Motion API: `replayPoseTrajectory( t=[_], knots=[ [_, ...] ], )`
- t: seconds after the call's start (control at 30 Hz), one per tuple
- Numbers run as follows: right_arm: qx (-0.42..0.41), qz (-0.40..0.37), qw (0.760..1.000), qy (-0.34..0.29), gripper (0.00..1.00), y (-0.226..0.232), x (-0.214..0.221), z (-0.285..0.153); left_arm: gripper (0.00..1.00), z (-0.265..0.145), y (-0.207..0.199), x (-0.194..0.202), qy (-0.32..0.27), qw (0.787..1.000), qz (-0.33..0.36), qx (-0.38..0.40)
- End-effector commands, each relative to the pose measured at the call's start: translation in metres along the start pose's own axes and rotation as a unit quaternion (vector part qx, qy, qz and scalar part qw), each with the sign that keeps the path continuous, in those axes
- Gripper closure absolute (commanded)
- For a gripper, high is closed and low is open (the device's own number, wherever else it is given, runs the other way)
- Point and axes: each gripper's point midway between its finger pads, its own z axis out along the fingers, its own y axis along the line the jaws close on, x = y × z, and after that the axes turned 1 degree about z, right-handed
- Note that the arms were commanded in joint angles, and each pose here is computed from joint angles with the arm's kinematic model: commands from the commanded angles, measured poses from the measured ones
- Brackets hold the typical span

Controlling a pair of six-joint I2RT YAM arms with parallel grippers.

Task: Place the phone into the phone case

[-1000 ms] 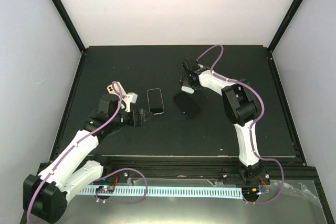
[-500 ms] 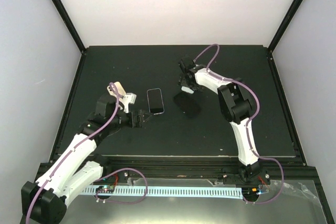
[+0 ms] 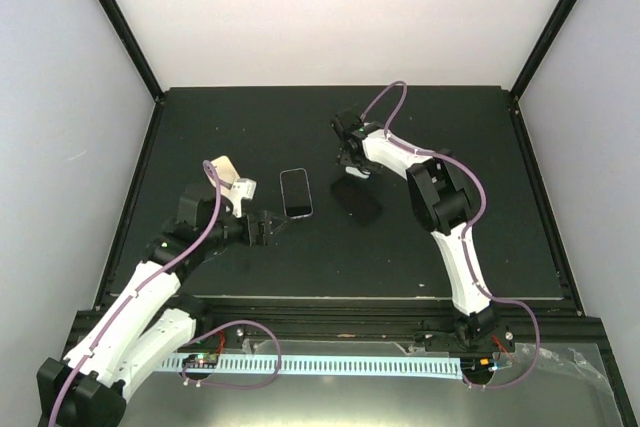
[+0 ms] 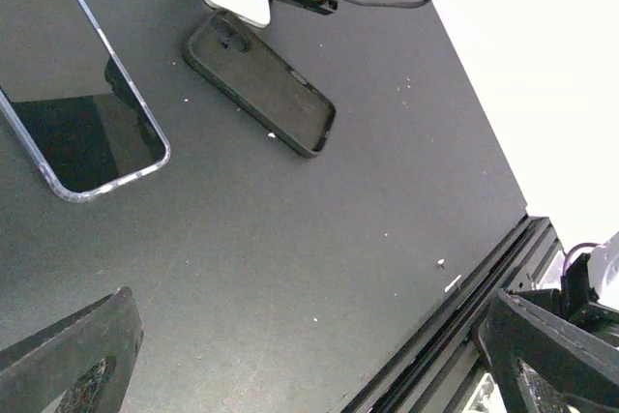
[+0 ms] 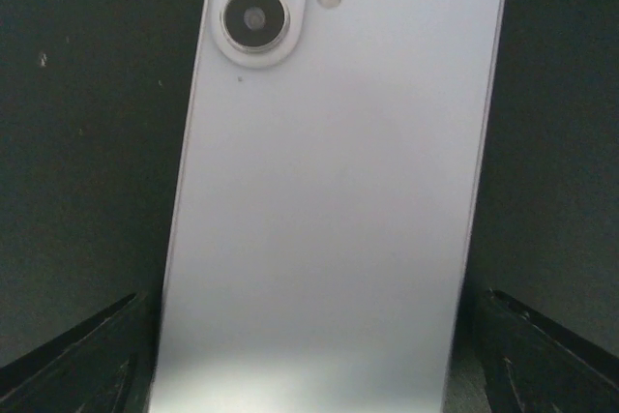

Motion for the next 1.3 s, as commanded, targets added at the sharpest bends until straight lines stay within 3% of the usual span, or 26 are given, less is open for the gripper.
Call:
replayPoseTrajectory(
  t=[0.0,0.2,0.47,0.77,1.27],
  knots=[
    [0.016,-0.026,0.999,0.03,0.13,-0.017,0.029,0.006,0.01,-0.01,-0.012,-0.012,-0.016,1.0,0.003,0.004],
    [-0.005,-0.06,0.998,0.011,0.24,-0.026,0.031,-0.01,0.01,-0.011,-0.005,-0.004,-0.011,1.0,-0.016,-0.01],
    [-0.031,-0.13,0.99,0.053,0.3,-0.046,0.074,-0.012,0.01,-0.004,0.009,0.012,-0.007,0.999,-0.047,-0.015],
    [-0.079,-0.181,0.976,0.089,0.34,-0.049,0.124,-0.024,0.04,0.0,0.016,0.016,-0.007,0.997,-0.073,-0.024],
    [-0.082,-0.232,0.964,0.101,0.37,-0.058,0.185,-0.047,0.1,0.011,0.02,0.031,0.012,0.994,-0.109,-0.025]
  ],
)
